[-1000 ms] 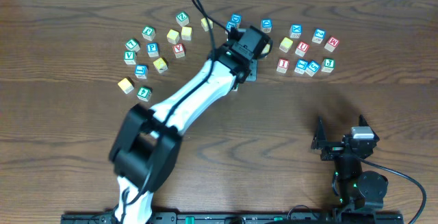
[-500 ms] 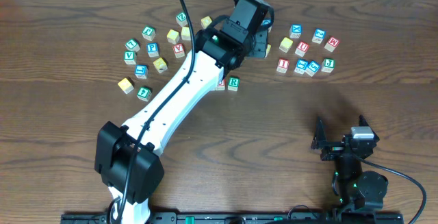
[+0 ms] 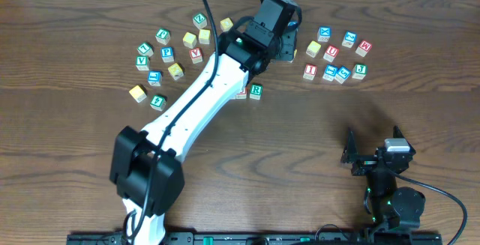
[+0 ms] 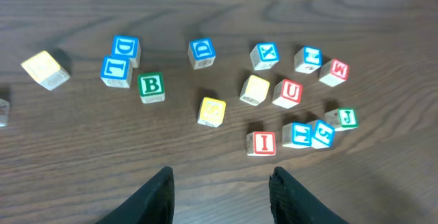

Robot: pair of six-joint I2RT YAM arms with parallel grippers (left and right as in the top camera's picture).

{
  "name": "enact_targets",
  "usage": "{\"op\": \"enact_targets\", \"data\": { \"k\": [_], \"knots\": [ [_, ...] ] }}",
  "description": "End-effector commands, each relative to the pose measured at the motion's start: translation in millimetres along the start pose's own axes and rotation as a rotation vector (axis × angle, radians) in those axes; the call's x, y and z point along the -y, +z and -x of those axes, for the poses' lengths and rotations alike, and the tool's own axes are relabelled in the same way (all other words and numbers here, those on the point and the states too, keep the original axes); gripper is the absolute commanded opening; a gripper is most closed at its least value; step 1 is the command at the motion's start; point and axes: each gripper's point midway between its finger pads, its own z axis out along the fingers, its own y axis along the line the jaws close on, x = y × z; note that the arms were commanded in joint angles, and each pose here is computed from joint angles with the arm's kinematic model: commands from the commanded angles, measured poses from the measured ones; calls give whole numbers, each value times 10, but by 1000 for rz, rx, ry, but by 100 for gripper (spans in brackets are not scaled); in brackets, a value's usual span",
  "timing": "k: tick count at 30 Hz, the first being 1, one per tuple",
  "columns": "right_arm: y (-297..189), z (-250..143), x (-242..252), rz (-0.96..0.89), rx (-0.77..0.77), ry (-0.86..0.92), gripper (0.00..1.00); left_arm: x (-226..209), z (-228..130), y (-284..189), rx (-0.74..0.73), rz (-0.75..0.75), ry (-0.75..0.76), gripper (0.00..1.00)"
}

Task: Spell out NEURIPS
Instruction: 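Release the R block and raise the left gripper, then move the left gripper over the red I block on the right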

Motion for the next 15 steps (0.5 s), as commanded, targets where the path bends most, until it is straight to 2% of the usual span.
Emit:
{"op": "enact_targets", "data": {
  "k": [1, 5, 10, 15],
  "knots": [
    [-3, -1, 5, 0, 1, 9, 99, -23, -67, 217, -27, 3, 10, 44],
    [-3, -1, 5, 0, 1, 9, 99, -39, -188, 444, -55, 4, 19, 45],
    [-3, -1, 5, 0, 1, 9, 99, 94, -354, 678, -95, -66, 60, 45],
    [-3, -1, 5, 0, 1, 9, 99, 181, -535, 848, -124, -73, 100, 50]
  ]
}}
